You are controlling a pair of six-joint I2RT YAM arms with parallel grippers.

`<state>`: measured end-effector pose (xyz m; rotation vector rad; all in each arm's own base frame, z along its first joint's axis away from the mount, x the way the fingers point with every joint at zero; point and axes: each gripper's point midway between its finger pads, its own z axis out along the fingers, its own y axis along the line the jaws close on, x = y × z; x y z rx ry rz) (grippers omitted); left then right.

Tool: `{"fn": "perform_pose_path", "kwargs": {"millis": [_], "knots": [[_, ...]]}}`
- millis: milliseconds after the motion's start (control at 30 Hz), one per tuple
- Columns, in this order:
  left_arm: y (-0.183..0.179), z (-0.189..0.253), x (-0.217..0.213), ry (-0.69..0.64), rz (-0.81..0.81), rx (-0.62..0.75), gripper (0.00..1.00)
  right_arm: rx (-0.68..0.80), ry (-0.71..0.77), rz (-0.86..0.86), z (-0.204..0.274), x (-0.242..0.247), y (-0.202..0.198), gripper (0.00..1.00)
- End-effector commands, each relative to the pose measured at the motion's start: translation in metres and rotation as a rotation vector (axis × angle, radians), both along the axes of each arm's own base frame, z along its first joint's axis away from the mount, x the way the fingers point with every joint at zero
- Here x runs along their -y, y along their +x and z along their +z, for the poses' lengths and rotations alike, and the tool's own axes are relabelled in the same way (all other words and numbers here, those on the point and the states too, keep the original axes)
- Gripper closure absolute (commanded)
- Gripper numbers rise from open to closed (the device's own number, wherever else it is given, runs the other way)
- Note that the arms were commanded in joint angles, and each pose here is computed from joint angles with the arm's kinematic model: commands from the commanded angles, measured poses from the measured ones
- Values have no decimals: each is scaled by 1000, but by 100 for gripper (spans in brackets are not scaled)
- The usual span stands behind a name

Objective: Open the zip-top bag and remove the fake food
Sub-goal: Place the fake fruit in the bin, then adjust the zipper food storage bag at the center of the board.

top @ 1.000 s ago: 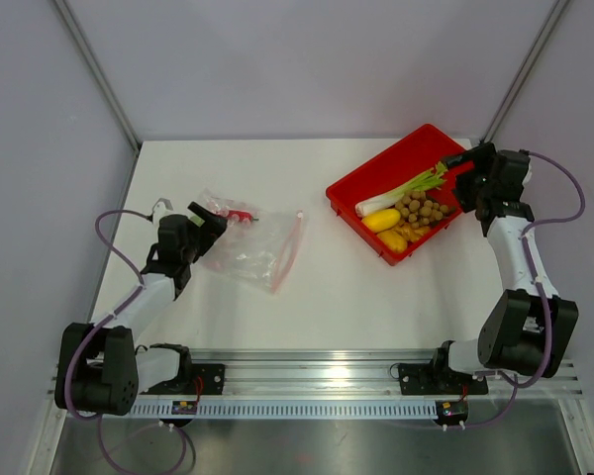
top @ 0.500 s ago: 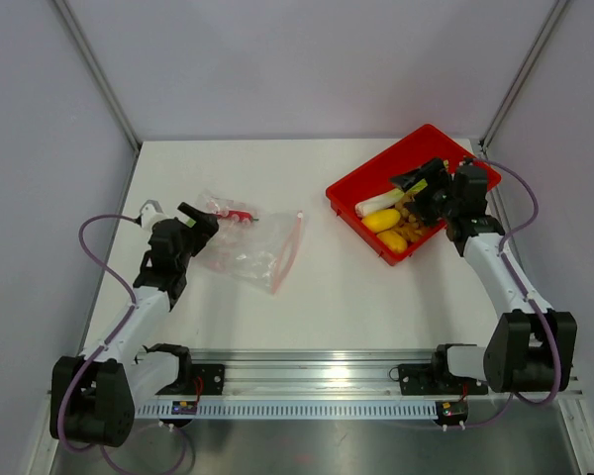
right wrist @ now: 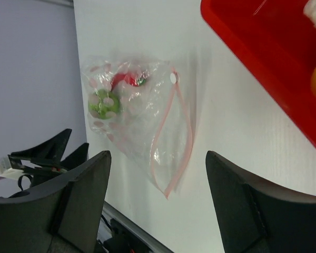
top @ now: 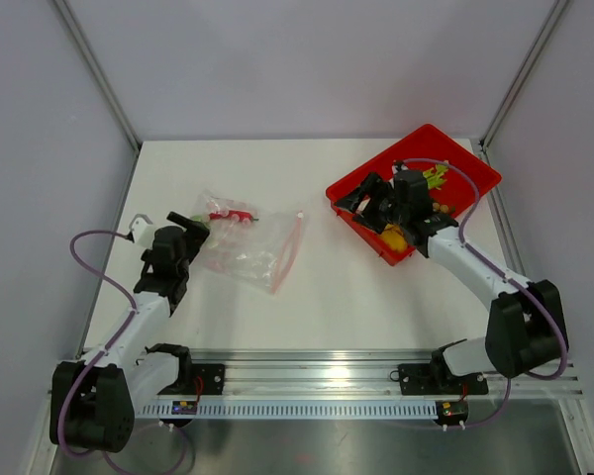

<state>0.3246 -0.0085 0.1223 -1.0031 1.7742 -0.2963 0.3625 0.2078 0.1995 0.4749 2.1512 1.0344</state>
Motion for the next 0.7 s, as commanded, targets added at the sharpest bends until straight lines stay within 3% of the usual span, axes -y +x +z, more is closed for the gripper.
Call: {"fn": "perform_pose_path", "kwargs": {"millis": [0,400,667], "knots": [[1,12,-17,-7,122,36,1,44,-62,98,10,-32,2,21],[-8,1,-29,-22,217,-12,1,-41,-166,265,-44,-123,-18,18],[-7,2,-28,-26,211,-4,1,-109,-210,302,-75,-147,-26,15]]}}
